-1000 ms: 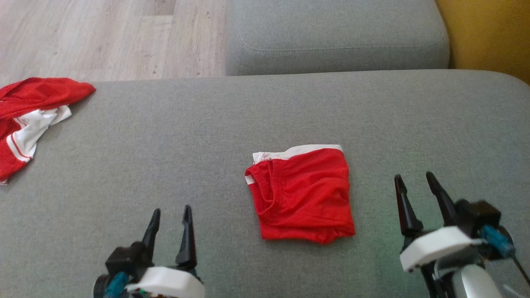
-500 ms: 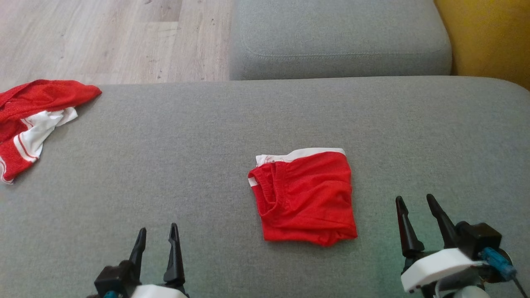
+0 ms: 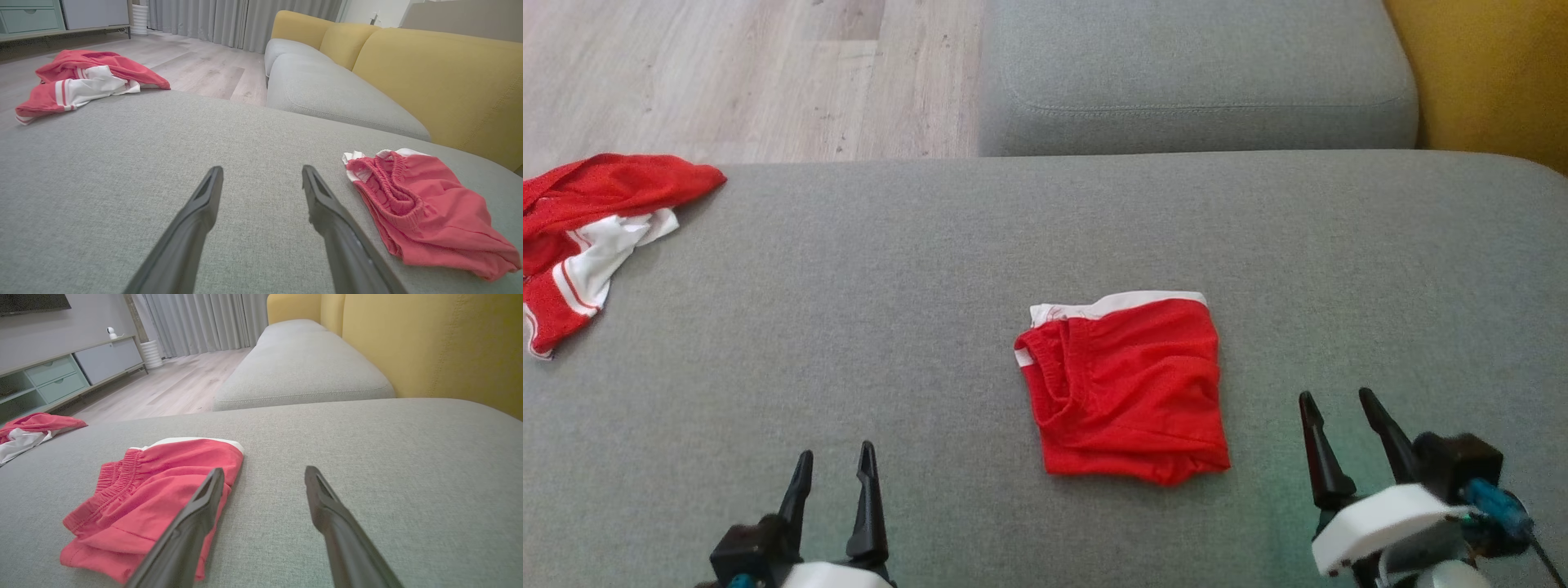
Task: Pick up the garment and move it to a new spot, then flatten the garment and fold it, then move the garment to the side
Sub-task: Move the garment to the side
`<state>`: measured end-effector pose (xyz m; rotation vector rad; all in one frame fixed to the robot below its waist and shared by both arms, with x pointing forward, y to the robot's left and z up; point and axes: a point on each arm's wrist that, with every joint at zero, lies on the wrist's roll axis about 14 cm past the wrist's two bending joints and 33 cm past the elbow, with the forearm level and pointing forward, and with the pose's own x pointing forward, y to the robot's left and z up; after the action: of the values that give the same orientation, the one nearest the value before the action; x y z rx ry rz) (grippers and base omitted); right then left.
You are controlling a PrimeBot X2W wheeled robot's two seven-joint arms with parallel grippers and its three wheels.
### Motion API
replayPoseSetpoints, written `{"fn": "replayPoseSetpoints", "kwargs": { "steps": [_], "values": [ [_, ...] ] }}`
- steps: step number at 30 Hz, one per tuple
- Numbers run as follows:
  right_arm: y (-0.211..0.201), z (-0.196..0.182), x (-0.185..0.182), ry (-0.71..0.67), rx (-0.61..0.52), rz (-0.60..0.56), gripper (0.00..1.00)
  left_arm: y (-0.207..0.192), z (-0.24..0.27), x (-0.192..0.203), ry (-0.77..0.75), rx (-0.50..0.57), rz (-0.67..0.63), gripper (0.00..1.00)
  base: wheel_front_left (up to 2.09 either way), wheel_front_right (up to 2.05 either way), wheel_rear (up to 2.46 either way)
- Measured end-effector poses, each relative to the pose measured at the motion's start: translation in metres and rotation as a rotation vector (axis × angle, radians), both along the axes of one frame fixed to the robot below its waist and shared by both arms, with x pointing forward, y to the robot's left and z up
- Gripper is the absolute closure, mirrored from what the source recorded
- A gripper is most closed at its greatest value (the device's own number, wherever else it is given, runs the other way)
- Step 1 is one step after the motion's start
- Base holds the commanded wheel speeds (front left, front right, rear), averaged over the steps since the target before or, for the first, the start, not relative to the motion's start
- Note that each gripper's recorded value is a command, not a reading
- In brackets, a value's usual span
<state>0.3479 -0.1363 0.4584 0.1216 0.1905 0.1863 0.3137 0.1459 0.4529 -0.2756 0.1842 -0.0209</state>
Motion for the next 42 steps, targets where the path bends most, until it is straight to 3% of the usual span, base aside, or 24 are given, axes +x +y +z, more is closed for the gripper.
{"fn": "replayPoseSetpoints", "kwargs": {
  "steps": [11, 20, 27, 28, 29, 30, 31, 32, 38, 42],
  "values": [
    [0.029, 0.002, 0.048, 0.139, -0.015, 0.093, 0.00, 0.010, -0.004, 0.000, 0.014, -0.001, 0.037, 0.00, 0.00, 0.00, 0.00],
    [0.045, -0.045, 0.076, 0.378, -0.091, 0.149, 0.00, 0.023, -0.012, 0.006, 0.046, -0.017, 0.096, 0.00, 0.00, 0.00, 0.00],
    [0.062, -0.087, 0.071, 0.545, -0.097, 0.203, 0.00, 0.029, -0.025, 0.004, 0.086, -0.023, 0.130, 0.00, 0.00, 0.00, 0.00],
    [0.064, -0.087, 0.075, 0.545, -0.094, 0.206, 0.04, 0.029, -0.027, 0.004, 0.092, -0.027, 0.133, 0.00, 0.00, 0.00, 0.00],
    [0.067, -0.086, 0.079, 0.544, -0.090, 0.210, 0.38, 0.028, -0.028, 0.005, 0.097, -0.028, 0.134, 0.00, 0.00, 0.00, 0.00],
    [0.069, -0.085, 0.082, 0.541, -0.090, 0.216, 0.58, 0.027, -0.029, 0.005, 0.097, -0.026, 0.129, 0.00, 0.00, 0.00, 0.00],
    [0.072, -0.085, 0.085, 0.539, -0.092, 0.223, 0.58, 0.026, -0.029, 0.007, 0.097, -0.023, 0.125, 0.00, 0.00, 0.00, 0.00],
    [0.074, -0.085, 0.087, 0.540, -0.091, 0.231, 1.00, 0.026, -0.029, 0.009, 0.094, -0.020, 0.121, 0.00, 0.00, 0.00, 0.00],
    [0.066, -0.082, 0.095, 0.498, -0.077, 0.200, 1.00, 0.008, -0.020, 0.031, 0.052, -0.006, 0.042, 0.00, 0.00, 0.00, 0.00],
    [0.032, -0.075, 0.105, 0.453, -0.092, 0.108, 1.00, -0.014, -0.014, 0.050, 0.023, -0.002, -0.035, 0.00, 0.00, 0.00, 0.00]
  ]
}}
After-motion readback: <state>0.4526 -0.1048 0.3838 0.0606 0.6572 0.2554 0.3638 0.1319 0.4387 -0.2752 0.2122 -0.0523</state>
